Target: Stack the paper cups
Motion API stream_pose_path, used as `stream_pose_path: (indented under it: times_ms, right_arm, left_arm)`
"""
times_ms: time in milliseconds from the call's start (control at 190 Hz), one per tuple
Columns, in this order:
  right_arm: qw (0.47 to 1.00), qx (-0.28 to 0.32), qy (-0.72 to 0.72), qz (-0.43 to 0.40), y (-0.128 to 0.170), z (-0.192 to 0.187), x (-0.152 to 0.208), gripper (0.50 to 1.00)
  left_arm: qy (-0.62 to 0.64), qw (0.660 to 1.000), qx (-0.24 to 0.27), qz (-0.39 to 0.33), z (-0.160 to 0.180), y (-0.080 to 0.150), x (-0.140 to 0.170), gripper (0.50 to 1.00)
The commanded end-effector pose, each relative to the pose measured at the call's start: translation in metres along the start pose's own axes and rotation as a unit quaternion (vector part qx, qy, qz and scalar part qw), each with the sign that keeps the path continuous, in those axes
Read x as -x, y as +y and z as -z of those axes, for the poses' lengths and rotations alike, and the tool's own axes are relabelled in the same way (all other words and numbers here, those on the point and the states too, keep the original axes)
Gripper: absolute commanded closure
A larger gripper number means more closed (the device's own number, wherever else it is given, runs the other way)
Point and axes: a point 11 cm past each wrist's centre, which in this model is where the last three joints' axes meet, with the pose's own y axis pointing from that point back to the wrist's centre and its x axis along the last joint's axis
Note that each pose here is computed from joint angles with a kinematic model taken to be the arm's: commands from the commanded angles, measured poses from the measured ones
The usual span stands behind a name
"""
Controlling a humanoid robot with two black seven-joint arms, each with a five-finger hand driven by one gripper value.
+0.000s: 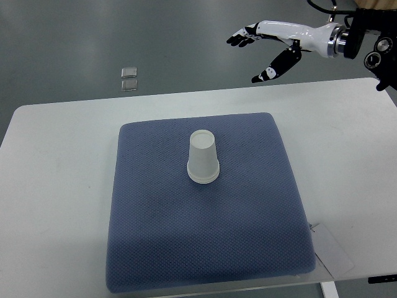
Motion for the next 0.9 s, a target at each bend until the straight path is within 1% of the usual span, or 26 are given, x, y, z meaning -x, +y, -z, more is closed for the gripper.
stream_pose_path:
  times_ms: [0, 53, 153, 253, 396, 417, 422, 427, 432, 454, 554, 696, 796, 897]
  right_arm:
    - [0.992, 0.032, -0.108, -0.061, 0.016, -0.043, 0.000, 0.638]
    - [0.980, 0.052, -0.168, -0.088, 0.024, -0.066, 0.007, 0.638]
    - [0.950, 0.064, -0.272, -0.138, 0.029, -0.089, 0.022, 0.638]
    - [0.895, 0.073, -0.397, -0.188, 0.038, -0.114, 0.045, 0.638]
    - [0.833, 0.070, -0.505, -0.215, 0.029, -0.123, 0.071, 0.636]
    - [0.822, 0.068, -0.519, -0.223, 0.028, -0.124, 0.076, 0.630]
    - [0.818, 0.067, -0.526, -0.226, 0.027, -0.125, 0.078, 0.615]
    - [0.818, 0.067, -0.526, -0.226, 0.027, -0.125, 0.078, 0.615]
    - [0.813, 0.066, -0.531, -0.230, 0.027, -0.126, 0.080, 0.599]
    - [0.805, 0.062, -0.541, -0.235, 0.026, -0.126, 0.084, 0.585]
    - [0.776, 0.056, -0.573, -0.258, 0.022, -0.129, 0.097, 0.585]
    - [0.758, 0.063, -0.593, -0.264, 0.019, -0.132, 0.116, 0.585]
    - [0.748, 0.064, -0.610, -0.254, 0.008, -0.127, 0.137, 0.585]
    - [0.746, 0.061, -0.613, -0.252, 0.005, -0.125, 0.141, 0.585]
  left_arm:
    - [0.000, 1.000, -0.001, 0.000, 0.000, 0.000, 0.000, 0.500]
    - [0.000, 1.000, 0.000, 0.000, 0.000, 0.000, 0.000, 0.500]
    - [0.000, 1.000, -0.001, 0.000, 0.000, 0.000, 0.000, 0.500]
    - [0.000, 1.000, 0.000, 0.000, 0.000, 0.000, 0.000, 0.500]
    - [0.000, 1.000, 0.000, 0.000, 0.000, 0.000, 0.000, 0.500]
    - [0.000, 1.000, 0.000, 0.000, 0.000, 0.000, 0.000, 0.500]
    - [0.000, 1.000, 0.000, 0.000, 0.000, 0.000, 0.000, 0.500]
    - [0.000, 1.000, 0.000, 0.000, 0.000, 0.000, 0.000, 0.500]
    - [0.000, 1.000, 0.000, 0.000, 0.000, 0.000, 0.000, 0.500]
    - [0.000, 1.000, 0.000, 0.000, 0.000, 0.000, 0.000, 0.500]
    - [0.000, 1.000, 0.000, 0.000, 0.000, 0.000, 0.000, 0.500]
    - [0.000, 1.000, 0.000, 0.000, 0.000, 0.000, 0.000, 0.500]
    - [0.000, 1.000, -0.001, 0.000, 0.000, 0.000, 0.000, 0.500]
    - [0.000, 1.000, -0.001, 0.000, 0.000, 0.000, 0.000, 0.500]
